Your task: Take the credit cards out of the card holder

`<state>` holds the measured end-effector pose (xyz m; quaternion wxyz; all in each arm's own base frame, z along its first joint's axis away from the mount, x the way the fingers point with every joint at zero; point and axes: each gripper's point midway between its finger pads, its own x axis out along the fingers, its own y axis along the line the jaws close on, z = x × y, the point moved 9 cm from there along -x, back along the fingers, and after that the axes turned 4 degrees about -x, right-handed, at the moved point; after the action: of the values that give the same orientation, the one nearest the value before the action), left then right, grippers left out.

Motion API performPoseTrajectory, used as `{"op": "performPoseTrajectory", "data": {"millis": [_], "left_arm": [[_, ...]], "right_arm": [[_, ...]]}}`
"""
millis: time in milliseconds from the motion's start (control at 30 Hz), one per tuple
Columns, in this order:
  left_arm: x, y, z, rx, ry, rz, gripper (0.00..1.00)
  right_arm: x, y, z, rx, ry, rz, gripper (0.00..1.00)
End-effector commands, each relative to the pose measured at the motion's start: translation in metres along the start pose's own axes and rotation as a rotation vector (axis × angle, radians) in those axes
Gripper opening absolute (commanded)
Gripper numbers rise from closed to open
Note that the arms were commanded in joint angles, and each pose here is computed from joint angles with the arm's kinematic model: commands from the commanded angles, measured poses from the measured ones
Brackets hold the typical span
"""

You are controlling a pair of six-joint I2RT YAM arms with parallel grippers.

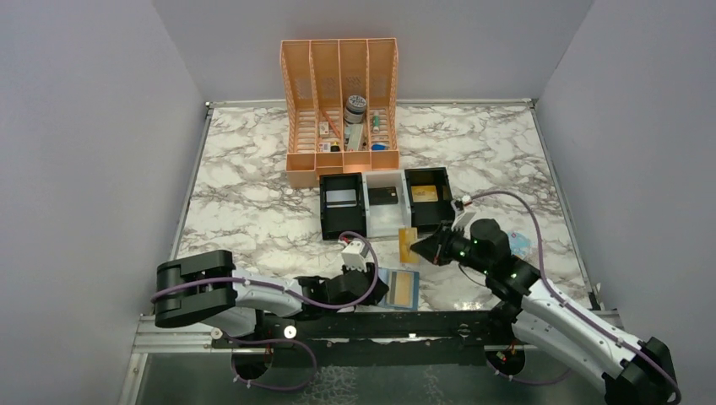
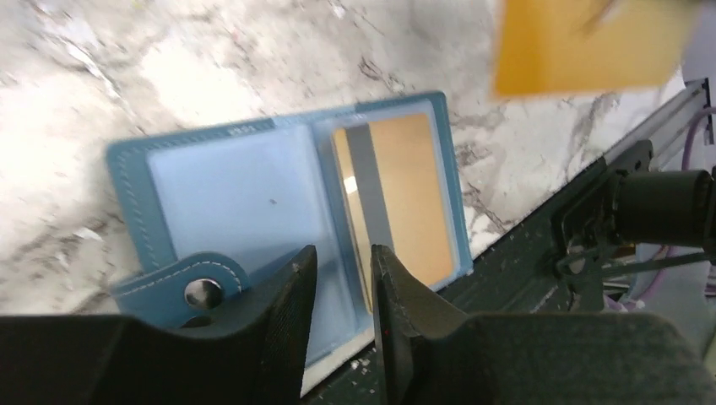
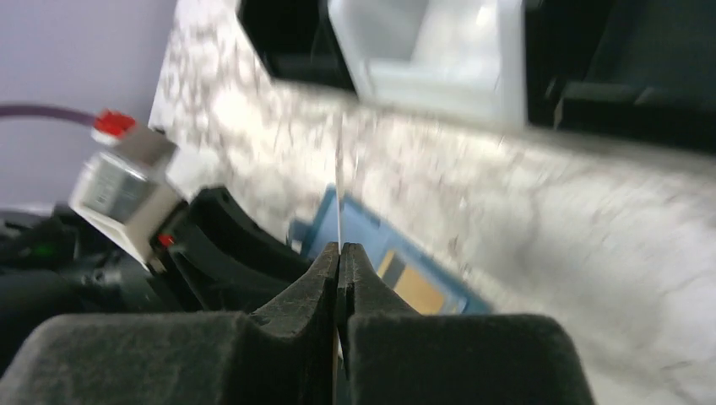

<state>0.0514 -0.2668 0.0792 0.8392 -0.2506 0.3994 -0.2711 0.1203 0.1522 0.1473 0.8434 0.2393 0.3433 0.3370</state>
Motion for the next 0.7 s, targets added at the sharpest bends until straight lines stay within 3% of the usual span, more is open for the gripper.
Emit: {"op": "performPoseTrajectory", "data": {"millis": [0,167,333,500,667], "left_arm": [[0.002,0.015,0.011,0.085,0.038,0.060,0.33],[-0.001,0.040,0.020,0.098,0.057,0.206,0.33],[-0.012,0.057,0.030,0.101,0.037,0.283,0.33],[-0.026,0.057,0.039,0.089,0.012,0.249,0.34],[-0.041,0.044,0.054,0.123,-0.020,0.176,0.41]], "right_arm": [[-0.013,-0.005,0.044,-0.155,-0.241,-0.245,0.01],[-0.018,-0.005,0.087,-0.310,-0.355,-0.463,0.01],[-0.005,-0.005,0.122,-0.414,-0.369,-0.568,0.01],[0.009,-0.028,0.145,-0.526,-0.287,-0.582,0.01],[0.030,-0.044,0.139,-0.732,-0.145,-0.499,0.01]]}}
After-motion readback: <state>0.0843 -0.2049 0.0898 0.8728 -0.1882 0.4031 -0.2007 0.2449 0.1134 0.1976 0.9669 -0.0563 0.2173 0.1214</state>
